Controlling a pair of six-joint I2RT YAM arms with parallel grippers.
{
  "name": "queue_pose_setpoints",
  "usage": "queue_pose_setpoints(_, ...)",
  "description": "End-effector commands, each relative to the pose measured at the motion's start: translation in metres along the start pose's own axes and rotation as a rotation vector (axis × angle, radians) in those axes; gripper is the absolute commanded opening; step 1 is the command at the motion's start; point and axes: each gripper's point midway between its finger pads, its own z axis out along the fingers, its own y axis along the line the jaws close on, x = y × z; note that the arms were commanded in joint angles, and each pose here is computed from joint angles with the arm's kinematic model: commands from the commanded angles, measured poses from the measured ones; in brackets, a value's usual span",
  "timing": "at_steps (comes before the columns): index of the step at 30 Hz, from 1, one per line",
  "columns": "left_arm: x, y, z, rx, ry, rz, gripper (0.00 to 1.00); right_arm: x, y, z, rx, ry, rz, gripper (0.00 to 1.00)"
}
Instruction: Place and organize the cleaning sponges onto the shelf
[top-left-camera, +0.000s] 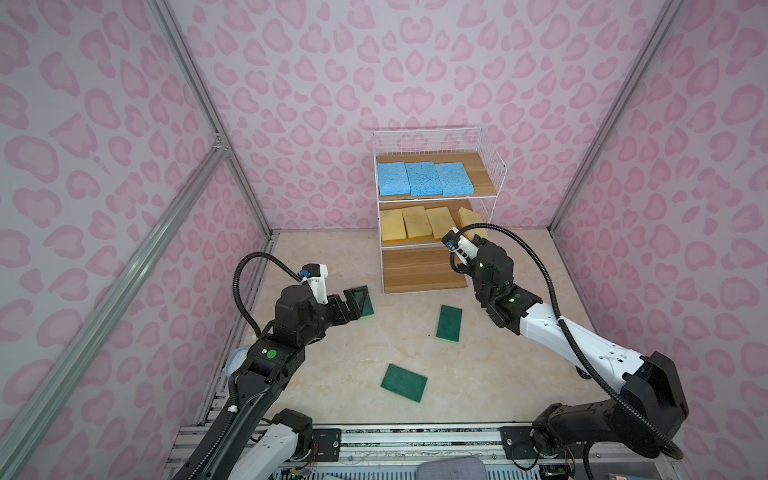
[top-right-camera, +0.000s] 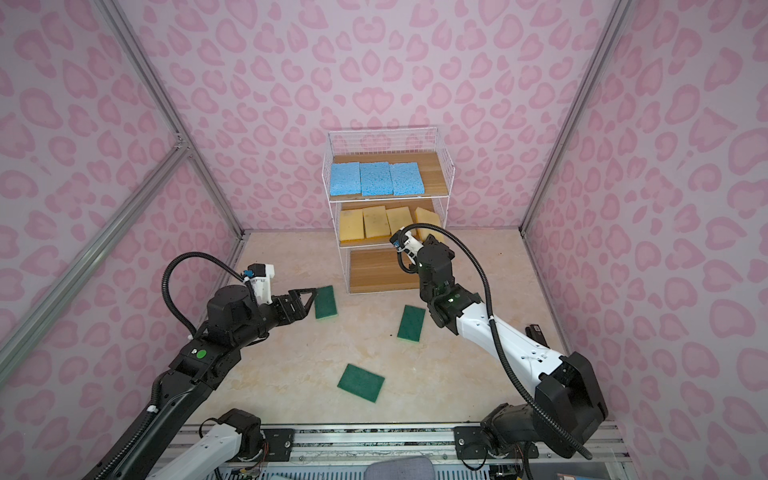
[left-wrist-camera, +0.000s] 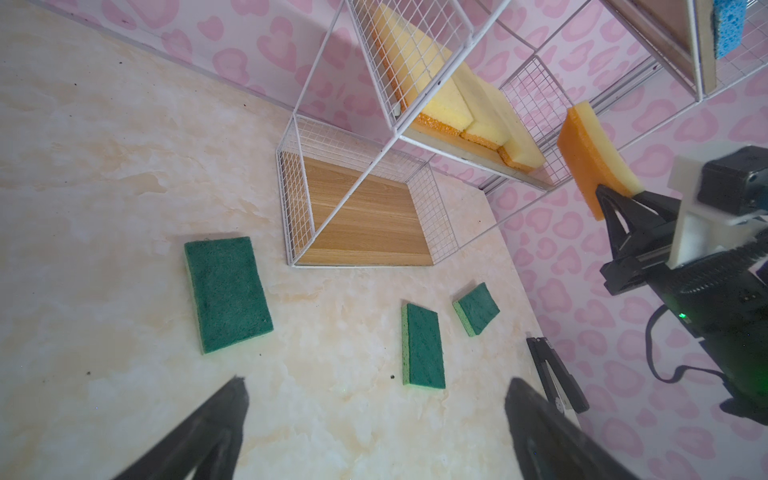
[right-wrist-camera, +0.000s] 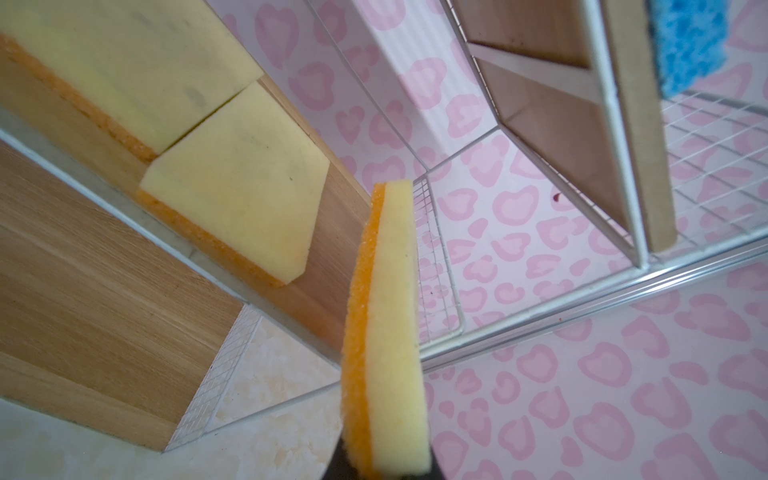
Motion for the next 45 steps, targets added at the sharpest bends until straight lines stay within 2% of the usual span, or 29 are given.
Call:
queue_pose_setpoints(1, -0.006, -0.003, -0.001, 0.007, -0.023, 0.014, 0.98, -0.002, 0.0, 0.005, 0.002, -0.006, 0.024, 0.13)
queue_pose_setpoints(5, -0.005, -0.002, 0.0, 0.004, -0.019, 0.013, 0.98, 0.0, -0.002, 0.007, -0.011, -0.01, 0.046, 0.35)
queue_pose_setpoints(7, -0.005, -0.002, 0.0, 0.004, -0.019, 0.013, 0.98, 0.004, -0.003, 0.007, -0.01, -0.004, 0.05, 0.41)
queue_pose_setpoints(12, -0.005, -0.002, 0.001, 0.005, -0.016, 0.012, 0.98, 0.01, -0.003, 0.006, -0.018, -0.002, 0.053, 0.44)
queue_pose_setpoints(19, -0.005, -0.002, 0.002, 0.007, -0.015, 0.01, 0.98, 0.009, 0.004, -0.002, -0.069, -0.035, 0.065, 0.54)
queue_pose_setpoints(21, -0.004, -0.002, 0.002, 0.008, -0.013, 0.009, 0.98, 0.01, 0.003, -0.003, -0.068, -0.038, 0.069, 0.48)
queue_pose_setpoints(25, -0.005, -0.003, 0.002, 0.008, -0.013, 0.01, 0.98, 0.009, 0.005, -0.003, -0.083, -0.046, 0.077, 0.23)
queue_pose_setpoints(30, -0.006, -0.003, 0.003, 0.008, -0.014, 0.009, 0.98, 0.008, 0.007, 0.0, -0.081, -0.048, 0.084, 0.12)
queue_pose_setpoints(45, -0.006, -0.003, 0.004, 0.005, -0.008, 0.009, 0.98, -0.006, -0.001, 0.021, -0.003, -0.046, 0.031, 0.08)
